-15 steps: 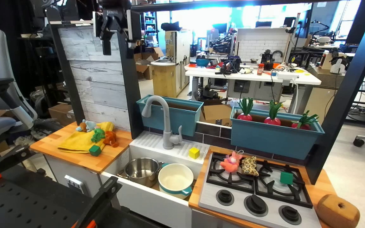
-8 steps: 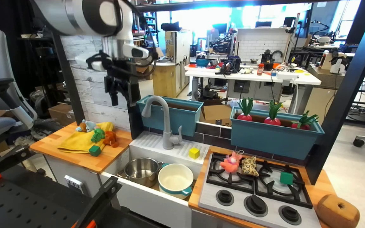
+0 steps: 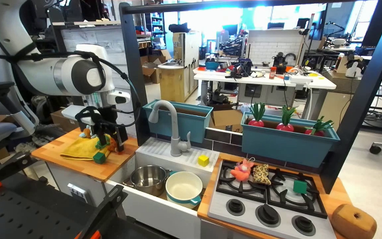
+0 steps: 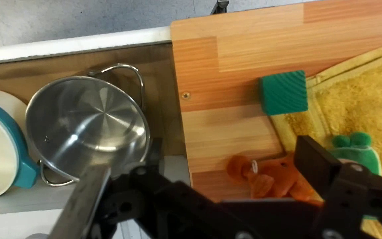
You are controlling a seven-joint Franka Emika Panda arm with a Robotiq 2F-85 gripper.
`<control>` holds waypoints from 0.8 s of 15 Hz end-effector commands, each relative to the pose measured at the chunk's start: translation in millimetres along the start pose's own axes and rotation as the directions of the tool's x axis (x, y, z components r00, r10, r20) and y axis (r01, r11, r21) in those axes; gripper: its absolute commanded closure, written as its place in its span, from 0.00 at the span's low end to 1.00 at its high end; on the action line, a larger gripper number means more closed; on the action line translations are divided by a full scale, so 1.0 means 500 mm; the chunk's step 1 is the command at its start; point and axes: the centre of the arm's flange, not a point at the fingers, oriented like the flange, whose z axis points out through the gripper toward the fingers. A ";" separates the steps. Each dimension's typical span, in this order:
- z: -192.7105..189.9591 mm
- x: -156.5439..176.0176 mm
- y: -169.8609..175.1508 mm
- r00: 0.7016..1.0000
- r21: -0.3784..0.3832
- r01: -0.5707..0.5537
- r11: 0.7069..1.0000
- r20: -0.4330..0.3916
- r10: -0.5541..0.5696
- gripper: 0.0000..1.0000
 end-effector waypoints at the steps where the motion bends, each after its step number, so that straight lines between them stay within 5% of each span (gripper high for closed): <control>1: -0.017 0.010 0.010 0.999 0.046 -0.007 0.999 -0.040 0.008 0.00; 6: 0.014 -0.004 -0.029 0.998 0.163 0.052 0.985 -0.053 -0.044 0.00; 11: 0.051 -0.033 -0.063 0.999 0.175 0.052 0.983 0.006 -0.053 0.00; 12: 0.058 -0.036 -0.064 0.999 0.168 0.053 0.984 0.004 -0.055 0.13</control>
